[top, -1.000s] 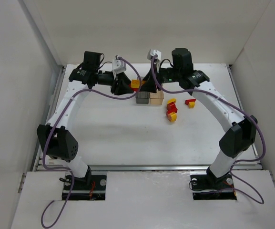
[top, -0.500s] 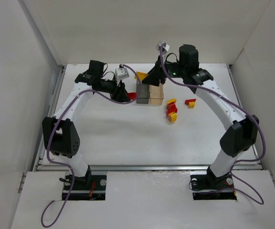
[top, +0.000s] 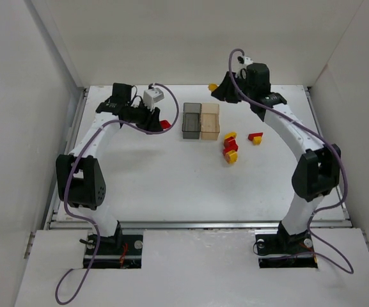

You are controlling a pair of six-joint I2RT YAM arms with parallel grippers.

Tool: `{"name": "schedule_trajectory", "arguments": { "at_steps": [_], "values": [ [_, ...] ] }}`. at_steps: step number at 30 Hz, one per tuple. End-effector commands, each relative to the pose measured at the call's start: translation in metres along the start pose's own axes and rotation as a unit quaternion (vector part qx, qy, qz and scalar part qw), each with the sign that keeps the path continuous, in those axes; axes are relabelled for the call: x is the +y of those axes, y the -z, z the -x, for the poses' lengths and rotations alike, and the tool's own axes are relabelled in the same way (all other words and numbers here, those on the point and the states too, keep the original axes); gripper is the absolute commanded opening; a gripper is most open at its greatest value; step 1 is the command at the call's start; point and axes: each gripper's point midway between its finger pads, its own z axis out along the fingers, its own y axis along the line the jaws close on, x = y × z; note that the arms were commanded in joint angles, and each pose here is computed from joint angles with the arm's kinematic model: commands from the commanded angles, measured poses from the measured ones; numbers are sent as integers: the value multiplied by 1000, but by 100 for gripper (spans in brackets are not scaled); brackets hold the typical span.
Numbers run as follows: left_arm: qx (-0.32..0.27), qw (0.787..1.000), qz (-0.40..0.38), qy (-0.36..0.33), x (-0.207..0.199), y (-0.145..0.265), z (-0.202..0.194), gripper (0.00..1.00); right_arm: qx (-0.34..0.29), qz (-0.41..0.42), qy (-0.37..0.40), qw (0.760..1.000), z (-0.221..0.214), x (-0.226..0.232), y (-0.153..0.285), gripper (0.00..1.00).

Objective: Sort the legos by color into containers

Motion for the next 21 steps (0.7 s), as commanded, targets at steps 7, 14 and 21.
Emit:
{"name": "schedule_trajectory", "arguments": {
  "at_steps": [7,14,21],
  "values": [
    [-21,998,56,8,9,14,16,0,70,-135,-114,982,-55,-81,-55,0],
    [-29,998,58,16,12,11,20,0,112,-128,-135,976,-82,-91,-66,37],
    [-46,997,67,7,19,3,29,0,139,-109,-145,973,-91,-85,-70,68]
  ]
}}
